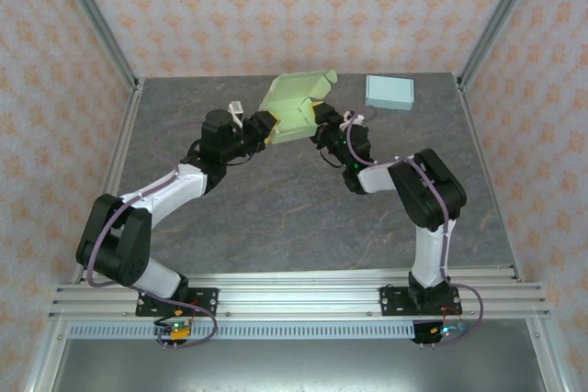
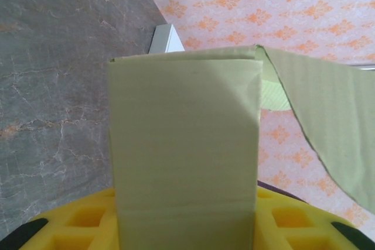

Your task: Fold the paper box

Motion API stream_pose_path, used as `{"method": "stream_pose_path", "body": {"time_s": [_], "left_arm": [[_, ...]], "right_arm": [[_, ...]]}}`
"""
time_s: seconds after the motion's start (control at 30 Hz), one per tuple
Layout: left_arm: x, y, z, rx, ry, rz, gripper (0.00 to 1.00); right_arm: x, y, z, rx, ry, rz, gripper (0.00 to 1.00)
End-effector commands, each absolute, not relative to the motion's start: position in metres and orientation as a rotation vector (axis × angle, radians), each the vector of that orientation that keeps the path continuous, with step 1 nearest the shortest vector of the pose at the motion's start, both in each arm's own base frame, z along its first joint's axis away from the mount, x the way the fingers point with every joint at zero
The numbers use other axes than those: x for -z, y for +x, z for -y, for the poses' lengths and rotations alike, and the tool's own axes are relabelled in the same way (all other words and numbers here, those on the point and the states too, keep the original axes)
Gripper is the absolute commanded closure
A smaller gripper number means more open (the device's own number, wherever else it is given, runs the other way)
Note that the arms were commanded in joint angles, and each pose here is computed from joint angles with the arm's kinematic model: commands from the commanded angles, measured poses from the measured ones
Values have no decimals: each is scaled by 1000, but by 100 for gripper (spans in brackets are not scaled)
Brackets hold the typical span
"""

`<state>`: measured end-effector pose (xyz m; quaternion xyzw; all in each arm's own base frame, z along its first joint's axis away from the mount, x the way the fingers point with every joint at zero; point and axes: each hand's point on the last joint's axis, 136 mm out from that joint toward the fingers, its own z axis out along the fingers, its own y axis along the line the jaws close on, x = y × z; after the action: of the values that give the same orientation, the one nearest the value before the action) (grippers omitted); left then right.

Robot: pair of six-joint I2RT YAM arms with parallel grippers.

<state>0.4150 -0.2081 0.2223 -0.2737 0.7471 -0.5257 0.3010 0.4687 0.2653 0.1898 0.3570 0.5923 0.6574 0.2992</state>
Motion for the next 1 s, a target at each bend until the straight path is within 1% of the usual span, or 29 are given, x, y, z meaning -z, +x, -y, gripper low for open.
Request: {"method": "stream_pose_path", "body": {"time_s": [0.0,0.13,0.27,0.33,0.4,0.5,0.63,0.73,0.87,0.97], "left_arm": [[-257,407,201,1339,-590,-1932,65],[-258,404,196,1235,-512,-1961,65],[-256,403,199,1210,-440,-1993,64],[-252,403,200,1191,-418,-2016,64],[-248,402,199,1169,-403,-2030,64],[-244,401,198,1128,-366,-2056,64],[-246,400,203,1136,-311,-2070,64],[-249,399,208,1167,-292,-2071,64],[-249,399,210,1201,-316,-2072,64],[-248,399,212,1244,-353,-2070,64]], "right_arm": [[-179,465,-250,-1641,863,-1662,44],[-193,455,-238,-1640,721,-1703,30],[-205,434,-240,-1679,475,-1814,25],[-202,425,-234,-1611,414,-1884,24],[-199,416,-228,-1467,308,-1978,25],[-202,397,-225,-1204,46,-2104,30],[-205,395,-214,-1009,-79,-2162,42],[-201,398,-216,-982,-149,-2197,44],[-201,400,-221,-1060,-212,-2167,48],[-201,400,-222,-1083,-219,-2149,48]]}}
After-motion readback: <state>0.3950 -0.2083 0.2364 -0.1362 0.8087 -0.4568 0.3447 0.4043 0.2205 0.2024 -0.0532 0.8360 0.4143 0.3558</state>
